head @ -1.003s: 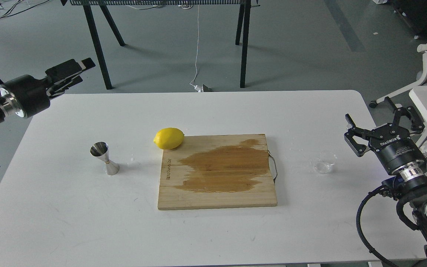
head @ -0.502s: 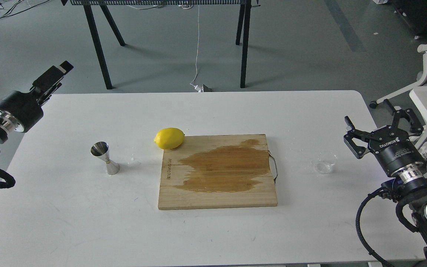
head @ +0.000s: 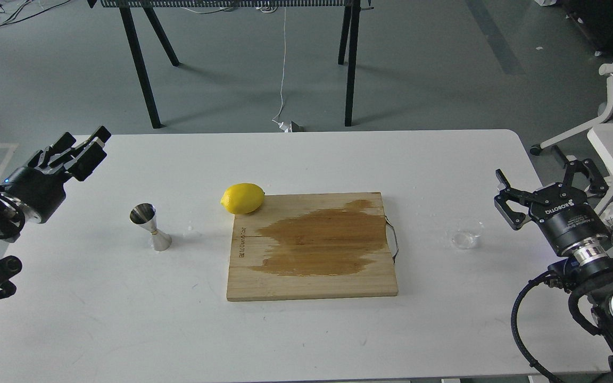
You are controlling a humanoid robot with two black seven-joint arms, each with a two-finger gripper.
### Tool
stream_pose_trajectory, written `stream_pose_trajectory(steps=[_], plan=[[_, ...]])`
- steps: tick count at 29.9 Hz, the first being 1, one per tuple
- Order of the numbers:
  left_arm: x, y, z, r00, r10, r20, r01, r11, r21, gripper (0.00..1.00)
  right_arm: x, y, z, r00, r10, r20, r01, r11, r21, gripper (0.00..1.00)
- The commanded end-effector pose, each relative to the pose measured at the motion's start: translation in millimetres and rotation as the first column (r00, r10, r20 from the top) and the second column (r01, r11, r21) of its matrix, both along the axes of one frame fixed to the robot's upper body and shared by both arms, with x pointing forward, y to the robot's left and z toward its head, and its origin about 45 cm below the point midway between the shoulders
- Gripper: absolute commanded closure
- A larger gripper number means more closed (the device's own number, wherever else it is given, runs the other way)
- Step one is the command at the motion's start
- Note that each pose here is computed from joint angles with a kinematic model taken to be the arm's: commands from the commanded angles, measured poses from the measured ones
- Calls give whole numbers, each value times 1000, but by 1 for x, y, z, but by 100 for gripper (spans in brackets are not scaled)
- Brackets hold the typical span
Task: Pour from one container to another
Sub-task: 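Raise the left arm and swing the left gripper toward the metal jigger, then lower the left gripper around the metal jigger and close it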
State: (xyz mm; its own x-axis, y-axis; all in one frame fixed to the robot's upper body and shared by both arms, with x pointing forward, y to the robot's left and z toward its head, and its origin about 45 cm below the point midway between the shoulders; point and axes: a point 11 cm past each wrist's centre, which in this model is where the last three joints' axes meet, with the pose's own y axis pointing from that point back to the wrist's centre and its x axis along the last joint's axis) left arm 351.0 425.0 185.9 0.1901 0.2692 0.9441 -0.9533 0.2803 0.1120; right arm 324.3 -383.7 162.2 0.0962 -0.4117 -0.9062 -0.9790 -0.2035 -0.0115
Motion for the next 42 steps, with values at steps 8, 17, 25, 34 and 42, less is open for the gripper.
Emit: stream_pose_trajectory(steps=[8, 17, 25, 34, 42], plan=[[-49, 7, -46, 989, -66, -136, 82, 990, 115, 1, -4, -1, -4, 1000, -3, -11, 3, 1000, 1, 1], [-97, 16, -68, 969, -60, -238, 86, 991, 99, 2, -5, -1, -5, 1000, -4, -14, 4, 1000, 1, 1], [-129, -8, -104, 946, -84, -314, 99, 994, 34, 2, -5, 0, -6, 1000, -3, -16, 3, 1000, 2, 1], [-119, -36, -111, 954, -107, -281, 100, 994, -39, 2, -5, -1, -6, 1000, -4, -15, 4, 1000, 2, 1], [-101, -48, -110, 963, -109, -246, 98, 994, -55, 2, -5, 0, -5, 1000, -1, -14, 1, 1000, 3, 1]])
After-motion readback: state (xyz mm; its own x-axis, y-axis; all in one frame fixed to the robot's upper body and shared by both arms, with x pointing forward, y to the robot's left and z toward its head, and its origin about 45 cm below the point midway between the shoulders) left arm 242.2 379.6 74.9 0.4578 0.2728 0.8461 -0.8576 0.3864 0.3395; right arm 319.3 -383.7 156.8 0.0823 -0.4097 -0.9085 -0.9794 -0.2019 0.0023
